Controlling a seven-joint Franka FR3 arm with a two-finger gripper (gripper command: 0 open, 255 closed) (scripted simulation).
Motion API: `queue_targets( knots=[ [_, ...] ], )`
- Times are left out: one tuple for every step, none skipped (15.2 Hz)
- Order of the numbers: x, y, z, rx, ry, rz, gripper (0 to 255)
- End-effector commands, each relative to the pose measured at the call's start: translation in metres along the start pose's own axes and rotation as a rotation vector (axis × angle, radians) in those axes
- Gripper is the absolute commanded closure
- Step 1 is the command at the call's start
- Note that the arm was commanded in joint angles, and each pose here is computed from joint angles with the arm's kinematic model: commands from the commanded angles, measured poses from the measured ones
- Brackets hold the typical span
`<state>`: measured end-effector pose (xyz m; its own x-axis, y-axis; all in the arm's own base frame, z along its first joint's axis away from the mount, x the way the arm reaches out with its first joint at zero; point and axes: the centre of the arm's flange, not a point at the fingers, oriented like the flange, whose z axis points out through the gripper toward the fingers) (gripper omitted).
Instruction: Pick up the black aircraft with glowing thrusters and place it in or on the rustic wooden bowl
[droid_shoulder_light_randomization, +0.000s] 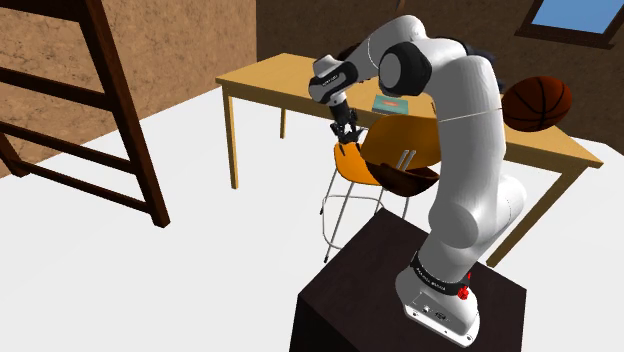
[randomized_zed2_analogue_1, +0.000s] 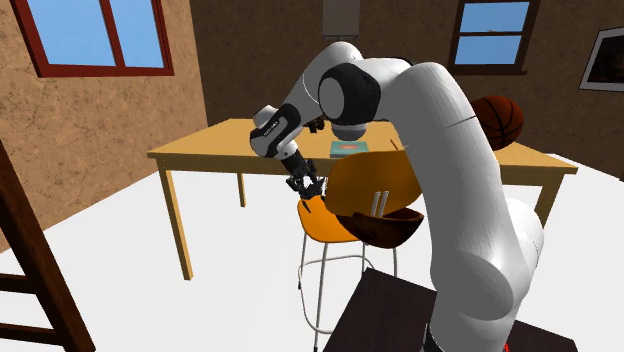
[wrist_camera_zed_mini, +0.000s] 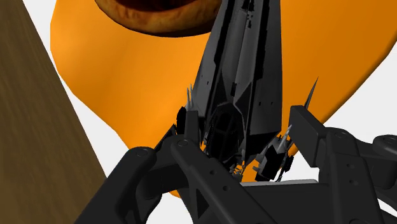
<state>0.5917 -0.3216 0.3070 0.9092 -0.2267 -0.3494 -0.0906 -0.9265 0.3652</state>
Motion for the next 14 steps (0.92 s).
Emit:
queue_targets(
  knots=[
    [-0.004,0.004,-0.008,0.0,0.0,0.0,255],
    [-0.006,0.006,-0.013,0.0,0.0,0.0,255],
    [-0.007,0.008,-0.017,0.0,0.0,0.0,255],
    [-0.009,0.01,-0.022,0.0,0.0,0.0,255],
    [-0.011,0.012,-0.027,0.0,0.0,0.0,255],
    [-0.013,0.014,-0.031,0.0,0.0,0.0,255],
    [-0.015,0.016,-0.036,0.0,0.0,0.0,255],
    [-0.017,0.018,-0.04,0.0,0.0,0.0,255],
    [-0.018,0.02,-0.045,0.0,0.0,0.0,255],
    [-0.02,0.022,-0.049,0.0,0.0,0.0,255],
    [-0.022,0.024,-0.054,0.0,0.0,0.0,255],
    [-0.024,0.026,-0.058,0.0,0.0,0.0,255],
    [-0.026,0.028,-0.063,0.0,0.0,0.0,255],
    [-0.028,0.03,-0.068,0.0,0.0,0.0,255]
  ],
)
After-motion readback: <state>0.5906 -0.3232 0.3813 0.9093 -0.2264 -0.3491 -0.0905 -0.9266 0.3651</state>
